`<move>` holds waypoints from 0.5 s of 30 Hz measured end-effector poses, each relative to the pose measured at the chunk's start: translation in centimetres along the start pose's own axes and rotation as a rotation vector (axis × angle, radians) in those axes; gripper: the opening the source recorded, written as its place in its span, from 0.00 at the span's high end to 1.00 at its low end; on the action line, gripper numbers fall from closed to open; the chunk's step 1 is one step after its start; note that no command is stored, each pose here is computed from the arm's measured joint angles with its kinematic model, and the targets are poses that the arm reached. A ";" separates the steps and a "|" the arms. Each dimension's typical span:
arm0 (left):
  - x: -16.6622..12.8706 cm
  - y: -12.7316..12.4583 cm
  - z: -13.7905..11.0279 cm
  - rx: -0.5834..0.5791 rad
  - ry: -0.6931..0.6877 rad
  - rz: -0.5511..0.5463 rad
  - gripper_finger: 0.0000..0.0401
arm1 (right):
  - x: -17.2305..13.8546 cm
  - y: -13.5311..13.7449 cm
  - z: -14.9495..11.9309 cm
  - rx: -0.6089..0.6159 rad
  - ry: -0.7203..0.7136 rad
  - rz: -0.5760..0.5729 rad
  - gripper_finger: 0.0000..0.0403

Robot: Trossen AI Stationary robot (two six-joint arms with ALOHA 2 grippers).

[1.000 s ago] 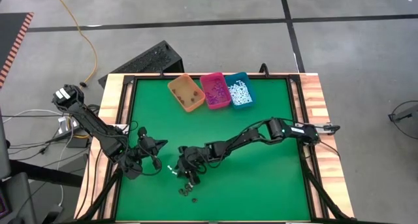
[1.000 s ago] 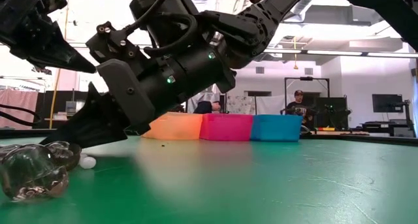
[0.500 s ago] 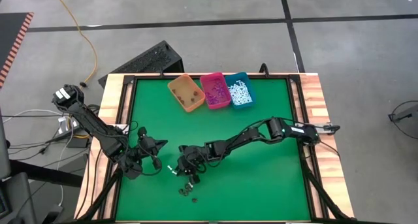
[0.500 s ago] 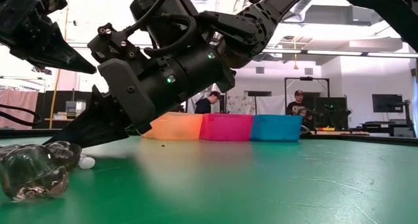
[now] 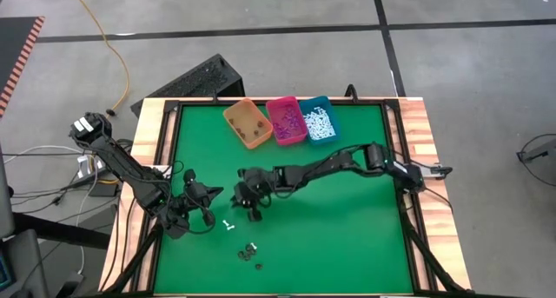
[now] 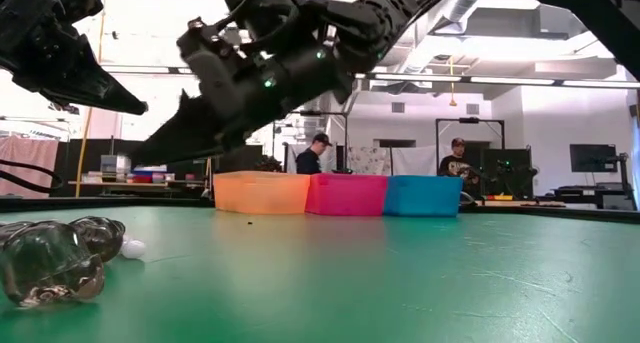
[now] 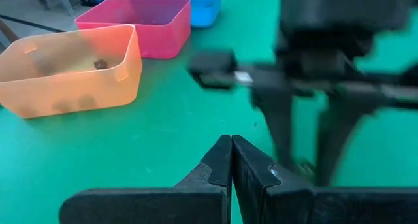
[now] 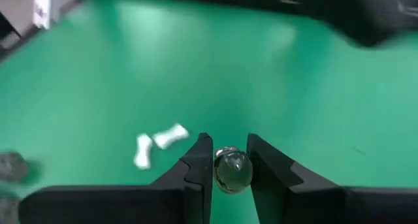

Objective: Sort Halloween decoration
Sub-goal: Put the transparent black skull toy into the orange bin

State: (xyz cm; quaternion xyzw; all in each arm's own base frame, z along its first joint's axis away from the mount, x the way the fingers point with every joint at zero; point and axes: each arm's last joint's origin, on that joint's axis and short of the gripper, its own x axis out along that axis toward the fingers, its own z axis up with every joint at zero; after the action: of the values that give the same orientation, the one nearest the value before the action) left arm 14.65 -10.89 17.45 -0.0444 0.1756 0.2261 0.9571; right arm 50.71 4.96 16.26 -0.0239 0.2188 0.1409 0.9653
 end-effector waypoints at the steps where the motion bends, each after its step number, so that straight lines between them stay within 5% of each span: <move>1: 0.0 0.0 0.0 -0.001 0.000 -0.001 1.00 | -0.6 -0.6 0.5 -0.008 0.009 -0.013 0.75; 8: 0.0 0.0 0.0 -0.003 -0.001 0.000 1.00 | -5.6 -6.6 3.9 -0.069 -0.033 -0.160 0.74; 15: 0.0 0.0 0.0 -0.003 -0.001 0.000 1.00 | -9.6 -14.0 3.4 0.020 -0.014 -0.420 0.72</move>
State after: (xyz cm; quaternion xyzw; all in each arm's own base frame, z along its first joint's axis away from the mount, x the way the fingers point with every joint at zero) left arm 14.64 -10.89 17.46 -0.0455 0.1749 0.2264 0.9571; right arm 47.78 -10.61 23.24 -0.0586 0.2038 -0.0657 0.9751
